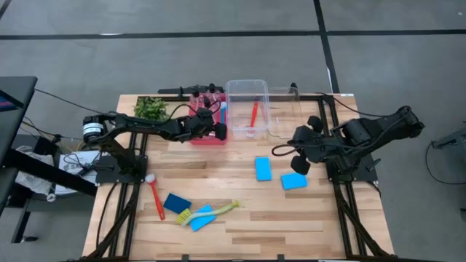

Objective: Pick & Place Kitchen Sink Supplies
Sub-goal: Put the blue dishwashing brush into the red bin

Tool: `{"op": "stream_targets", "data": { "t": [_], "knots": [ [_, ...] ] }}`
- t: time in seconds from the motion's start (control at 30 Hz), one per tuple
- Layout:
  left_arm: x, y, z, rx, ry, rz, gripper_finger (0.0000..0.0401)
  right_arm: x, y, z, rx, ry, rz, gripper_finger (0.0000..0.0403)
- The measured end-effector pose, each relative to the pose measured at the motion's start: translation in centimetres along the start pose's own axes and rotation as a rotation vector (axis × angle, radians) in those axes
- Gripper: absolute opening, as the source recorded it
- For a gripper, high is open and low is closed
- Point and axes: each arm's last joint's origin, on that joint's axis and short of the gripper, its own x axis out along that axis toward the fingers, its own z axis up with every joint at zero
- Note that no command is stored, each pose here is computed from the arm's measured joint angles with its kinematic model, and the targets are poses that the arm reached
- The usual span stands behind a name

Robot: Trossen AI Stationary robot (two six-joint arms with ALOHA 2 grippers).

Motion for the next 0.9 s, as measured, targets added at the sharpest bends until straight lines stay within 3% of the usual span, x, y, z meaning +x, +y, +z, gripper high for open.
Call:
{"op": "stream_targets", "data": {
  "t": [0.33, 0.9],
  "knots": [
    [0.48, 0.76, 0.82, -0.008, -0.022, 0.013, 0.0296, 0.02, 0.03, -0.01, -0.002, 0.002, 0.0, 0.0001],
    [0.92, 0.22, 1.0, -0.043, -0.013, -0.099, 0.0296, 0.01, -0.05, 0.0, -0.004, -0.009, -0.02, 0.0001]
  ]
}}
